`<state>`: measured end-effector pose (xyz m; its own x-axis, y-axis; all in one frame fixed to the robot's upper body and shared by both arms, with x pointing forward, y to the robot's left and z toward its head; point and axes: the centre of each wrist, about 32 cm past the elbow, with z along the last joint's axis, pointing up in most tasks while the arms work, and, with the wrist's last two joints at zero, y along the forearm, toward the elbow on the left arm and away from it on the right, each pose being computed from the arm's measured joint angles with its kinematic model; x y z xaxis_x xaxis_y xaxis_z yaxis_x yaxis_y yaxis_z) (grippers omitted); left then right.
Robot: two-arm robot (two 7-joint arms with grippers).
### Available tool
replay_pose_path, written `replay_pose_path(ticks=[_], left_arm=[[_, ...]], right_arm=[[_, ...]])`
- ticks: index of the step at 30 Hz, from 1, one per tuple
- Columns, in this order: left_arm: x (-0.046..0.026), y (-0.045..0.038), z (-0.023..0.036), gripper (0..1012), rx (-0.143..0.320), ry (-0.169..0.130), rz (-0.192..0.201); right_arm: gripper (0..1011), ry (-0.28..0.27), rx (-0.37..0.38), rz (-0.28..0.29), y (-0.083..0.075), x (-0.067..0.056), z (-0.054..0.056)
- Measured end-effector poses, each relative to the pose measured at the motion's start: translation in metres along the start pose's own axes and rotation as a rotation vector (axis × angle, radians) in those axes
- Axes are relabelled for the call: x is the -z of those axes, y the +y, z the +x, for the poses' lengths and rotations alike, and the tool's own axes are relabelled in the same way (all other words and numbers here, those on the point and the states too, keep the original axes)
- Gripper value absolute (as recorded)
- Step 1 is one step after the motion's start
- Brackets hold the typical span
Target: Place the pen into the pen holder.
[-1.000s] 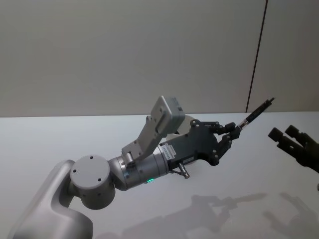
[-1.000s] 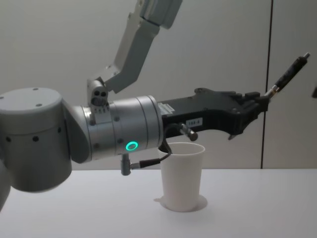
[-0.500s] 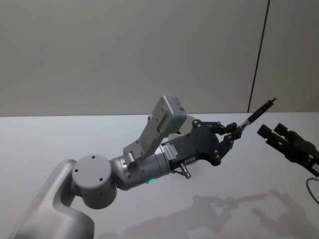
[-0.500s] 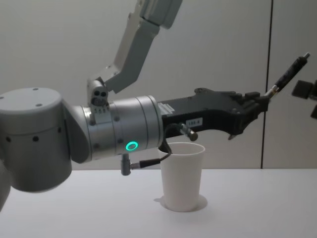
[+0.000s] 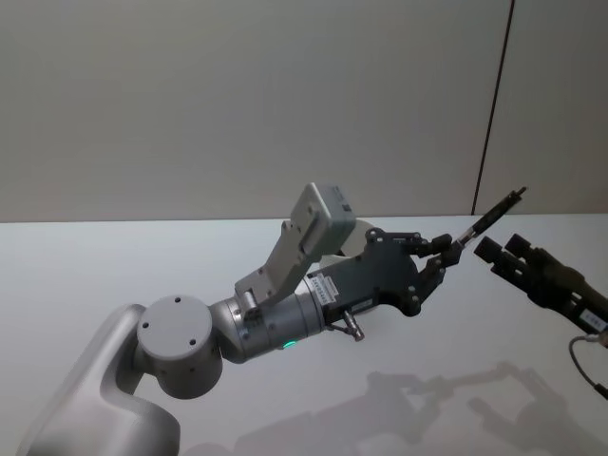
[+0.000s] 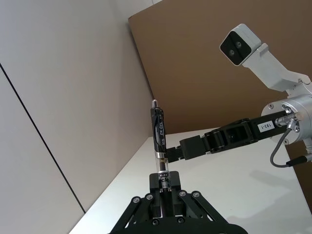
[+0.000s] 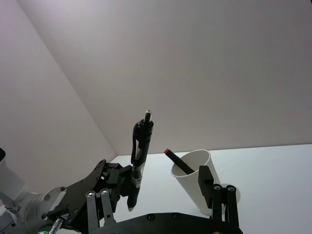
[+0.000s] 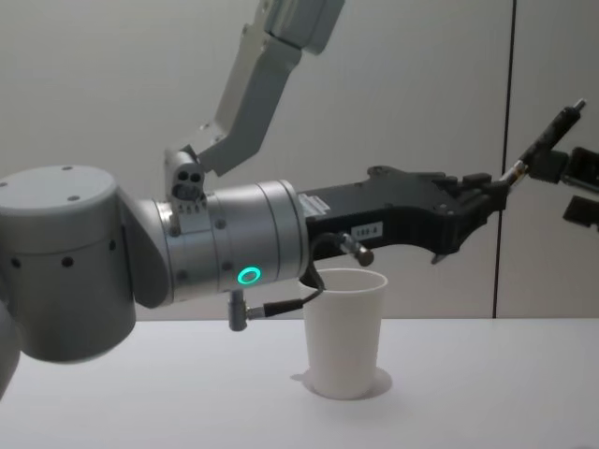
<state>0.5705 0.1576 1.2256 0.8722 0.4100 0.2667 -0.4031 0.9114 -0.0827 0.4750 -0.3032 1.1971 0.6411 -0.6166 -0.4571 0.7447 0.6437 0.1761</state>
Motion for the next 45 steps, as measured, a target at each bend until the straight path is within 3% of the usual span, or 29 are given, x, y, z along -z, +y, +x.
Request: replay_pose_path(ticks=[32, 45], left_arm=[[0.0000, 0.0000, 0.0000, 130, 0.000, 0.000, 0.000], [0.0000, 0.0000, 0.0000, 130, 0.000, 0.000, 0.000]], right_arm=[[1001, 0.042, -0.044, 0.055, 0.014, 0.000, -0.001], [1001, 0.041, -0.048, 0.048, 0.016, 0.000, -0.002]])
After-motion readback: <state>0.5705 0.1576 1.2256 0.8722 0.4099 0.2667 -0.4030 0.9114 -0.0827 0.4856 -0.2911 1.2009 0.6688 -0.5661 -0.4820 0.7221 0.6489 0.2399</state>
